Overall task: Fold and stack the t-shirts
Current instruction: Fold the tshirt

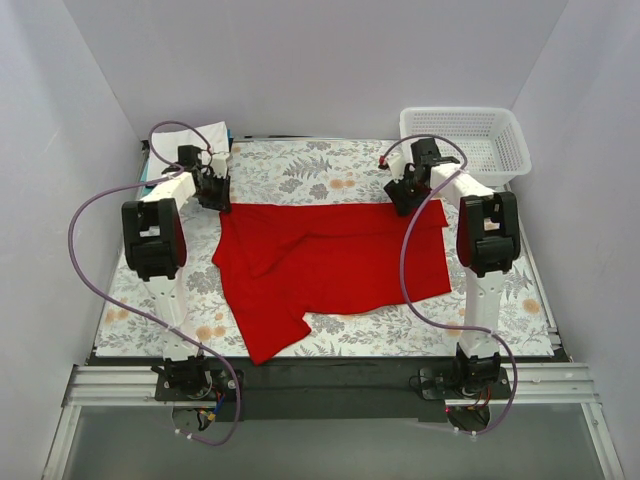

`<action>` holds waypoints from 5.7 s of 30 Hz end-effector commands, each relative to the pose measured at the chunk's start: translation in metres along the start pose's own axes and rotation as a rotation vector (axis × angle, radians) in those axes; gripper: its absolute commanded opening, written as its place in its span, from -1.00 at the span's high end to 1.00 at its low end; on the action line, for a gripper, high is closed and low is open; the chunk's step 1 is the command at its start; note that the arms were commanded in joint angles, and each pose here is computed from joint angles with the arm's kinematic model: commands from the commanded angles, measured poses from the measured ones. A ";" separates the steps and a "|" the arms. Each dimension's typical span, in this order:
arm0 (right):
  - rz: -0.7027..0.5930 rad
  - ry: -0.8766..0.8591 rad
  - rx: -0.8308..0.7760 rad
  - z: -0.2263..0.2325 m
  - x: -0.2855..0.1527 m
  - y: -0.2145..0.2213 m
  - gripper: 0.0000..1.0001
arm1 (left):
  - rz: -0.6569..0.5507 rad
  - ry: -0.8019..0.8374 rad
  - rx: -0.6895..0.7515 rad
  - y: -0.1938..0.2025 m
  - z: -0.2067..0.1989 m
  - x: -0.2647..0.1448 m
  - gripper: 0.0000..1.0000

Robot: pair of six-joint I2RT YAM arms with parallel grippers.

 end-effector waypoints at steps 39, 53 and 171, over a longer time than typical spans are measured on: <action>0.121 -0.277 0.078 0.065 -0.123 0.115 -0.05 | 0.098 0.319 0.341 0.039 -0.222 -0.074 0.51; 0.241 -0.331 0.079 0.068 -0.094 0.141 -0.08 | 0.109 0.239 0.192 0.063 -0.187 -0.091 0.43; 0.221 -0.089 -0.370 0.093 -0.172 0.158 0.97 | 0.171 0.256 0.890 0.088 -0.179 -0.160 1.00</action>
Point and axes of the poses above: each gripper's point midway between its finger pads, its own x axis out along the fingers, its own z axis along the line the jaws close on, y = z × x, the point moved 7 cm from there along -x, back along the fingers, and after that the axes turned 4 degrees about x, right-handed, at the moved point
